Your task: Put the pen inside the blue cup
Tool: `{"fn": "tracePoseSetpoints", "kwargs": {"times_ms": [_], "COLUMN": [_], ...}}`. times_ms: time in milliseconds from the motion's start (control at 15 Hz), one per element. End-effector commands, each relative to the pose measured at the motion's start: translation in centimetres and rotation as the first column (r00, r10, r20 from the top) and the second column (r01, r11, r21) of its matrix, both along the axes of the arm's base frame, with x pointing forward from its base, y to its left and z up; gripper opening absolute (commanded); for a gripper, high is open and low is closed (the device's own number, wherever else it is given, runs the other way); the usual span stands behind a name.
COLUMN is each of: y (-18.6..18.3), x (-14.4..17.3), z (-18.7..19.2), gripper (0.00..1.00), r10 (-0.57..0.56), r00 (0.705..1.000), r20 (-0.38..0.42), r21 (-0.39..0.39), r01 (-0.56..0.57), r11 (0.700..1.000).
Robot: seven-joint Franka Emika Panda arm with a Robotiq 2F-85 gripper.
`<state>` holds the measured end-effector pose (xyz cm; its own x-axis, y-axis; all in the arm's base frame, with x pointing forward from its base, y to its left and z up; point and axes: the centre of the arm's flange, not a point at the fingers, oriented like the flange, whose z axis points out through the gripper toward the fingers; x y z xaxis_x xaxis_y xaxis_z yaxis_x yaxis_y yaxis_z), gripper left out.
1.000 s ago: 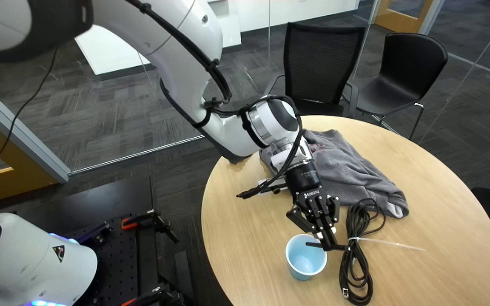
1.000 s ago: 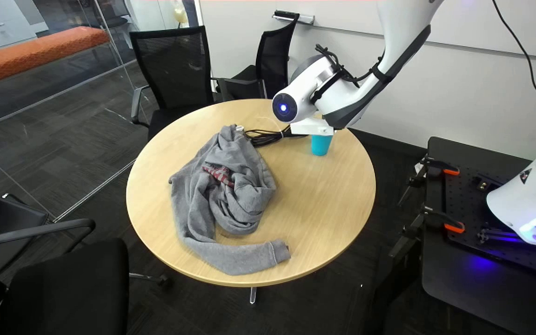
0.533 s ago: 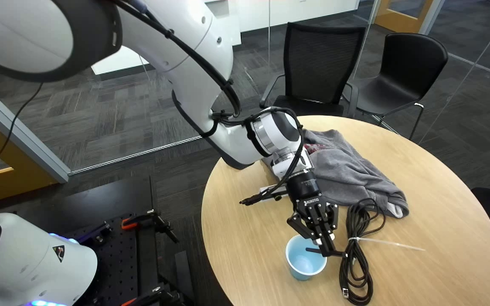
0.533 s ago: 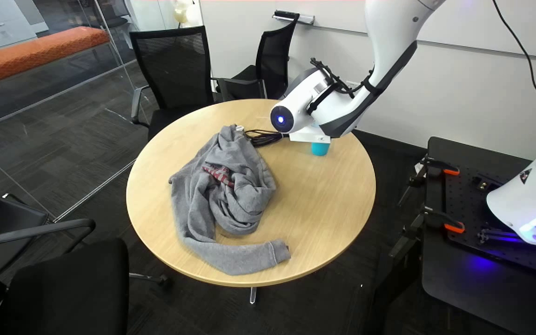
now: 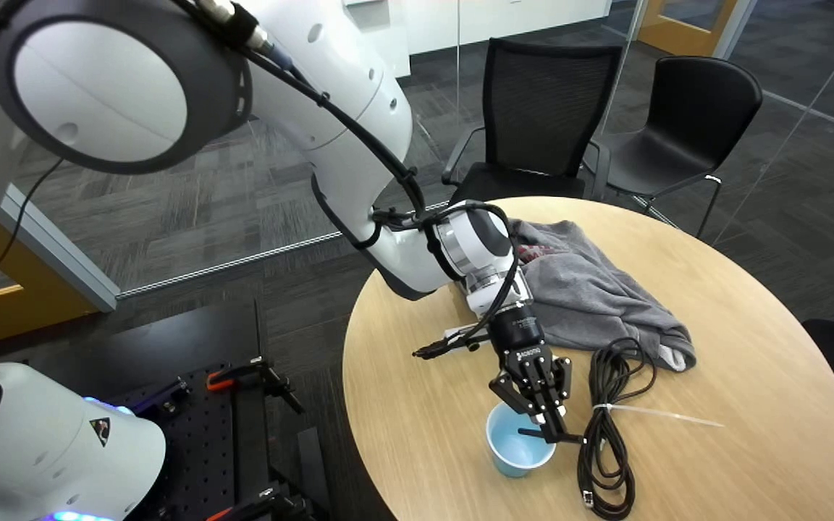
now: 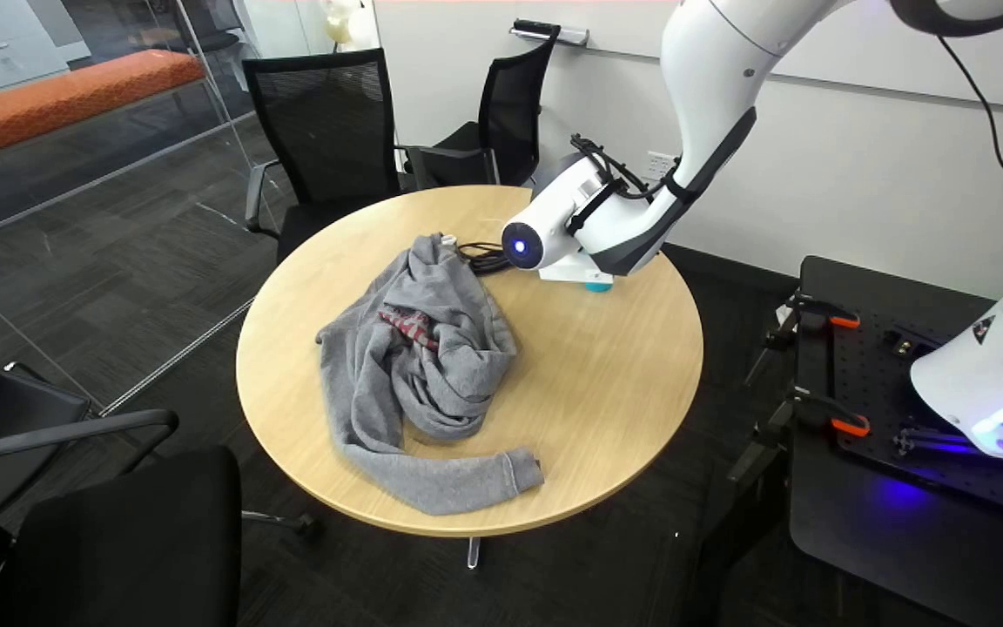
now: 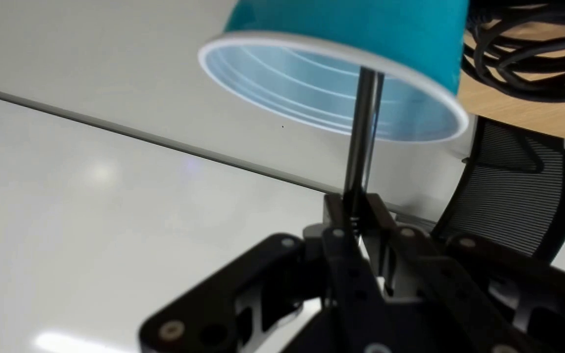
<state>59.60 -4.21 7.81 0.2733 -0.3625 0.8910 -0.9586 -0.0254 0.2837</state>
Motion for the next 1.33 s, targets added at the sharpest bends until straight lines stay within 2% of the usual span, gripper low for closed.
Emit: {"fn": "tracePoseSetpoints", "kwargs": {"times_ms": [0,133,200,267,333,800,867,1267], "y": [0.3,0.5,0.6,0.7,0.8,1.3,1.4,2.2], "x": [1.1,1.2,1.1,1.2,1.1,0.5,0.4,-0.6], "z": [-0.7,-0.9,-0.9,-0.8,-0.7,0.7,1.0,4.6], "gripper": [0.03,0.07,0.39,0.39,0.44,0.97,1.00,1.00], "r10": [-0.020,-0.020,-0.020,-0.022,-0.021,-0.025,-0.026,-0.052], "r00": [1.000,1.000,1.000,1.000,1.000,0.999,0.998,0.984], "r20": [0.001,0.000,0.002,0.005,0.008,0.048,0.057,0.170], "r21": [-0.022,-0.023,-0.021,-0.023,-0.023,-0.033,-0.036,-0.055], "r01": [0.020,0.020,0.020,0.022,0.021,0.026,0.029,0.062], "r11": [1.000,1.000,1.000,0.999,1.000,0.999,0.999,0.997]}}
